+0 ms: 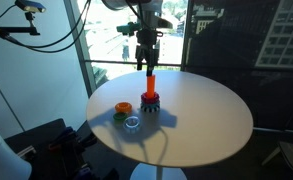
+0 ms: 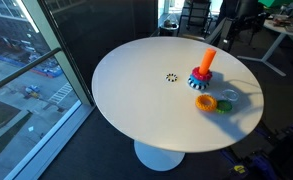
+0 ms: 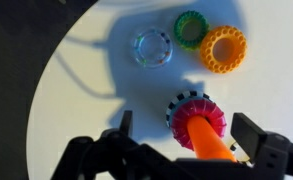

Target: Place the red ring on the stack

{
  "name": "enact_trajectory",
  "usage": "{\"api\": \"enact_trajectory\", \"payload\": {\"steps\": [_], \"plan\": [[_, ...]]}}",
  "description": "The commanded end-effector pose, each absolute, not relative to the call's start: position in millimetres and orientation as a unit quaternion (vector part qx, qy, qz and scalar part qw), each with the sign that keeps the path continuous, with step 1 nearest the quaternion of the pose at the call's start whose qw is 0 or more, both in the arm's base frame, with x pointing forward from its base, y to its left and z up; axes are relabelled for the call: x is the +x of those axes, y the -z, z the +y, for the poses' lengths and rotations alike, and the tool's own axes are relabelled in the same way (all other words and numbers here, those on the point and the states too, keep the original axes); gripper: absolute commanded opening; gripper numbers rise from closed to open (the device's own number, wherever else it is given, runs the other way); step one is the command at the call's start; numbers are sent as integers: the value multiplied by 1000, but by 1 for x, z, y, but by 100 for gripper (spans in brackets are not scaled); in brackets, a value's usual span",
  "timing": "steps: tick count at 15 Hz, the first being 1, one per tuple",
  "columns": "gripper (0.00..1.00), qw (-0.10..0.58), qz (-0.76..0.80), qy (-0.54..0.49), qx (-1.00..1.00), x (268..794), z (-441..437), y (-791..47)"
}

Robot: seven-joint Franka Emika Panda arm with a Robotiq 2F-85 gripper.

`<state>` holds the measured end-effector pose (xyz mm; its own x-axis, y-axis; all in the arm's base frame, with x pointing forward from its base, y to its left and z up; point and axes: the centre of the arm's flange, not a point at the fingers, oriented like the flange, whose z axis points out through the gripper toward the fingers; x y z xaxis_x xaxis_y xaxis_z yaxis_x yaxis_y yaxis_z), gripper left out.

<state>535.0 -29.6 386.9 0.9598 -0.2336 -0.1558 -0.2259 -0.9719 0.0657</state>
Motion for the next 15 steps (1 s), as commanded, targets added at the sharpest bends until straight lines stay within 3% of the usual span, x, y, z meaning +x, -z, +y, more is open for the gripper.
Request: {"api": "enact_trajectory", "payload": {"steps": [1,15], "plan": [[100,30,-91,93,991,504,-20,-410],[100,28,-111,36,993,435,4,-468]]}}
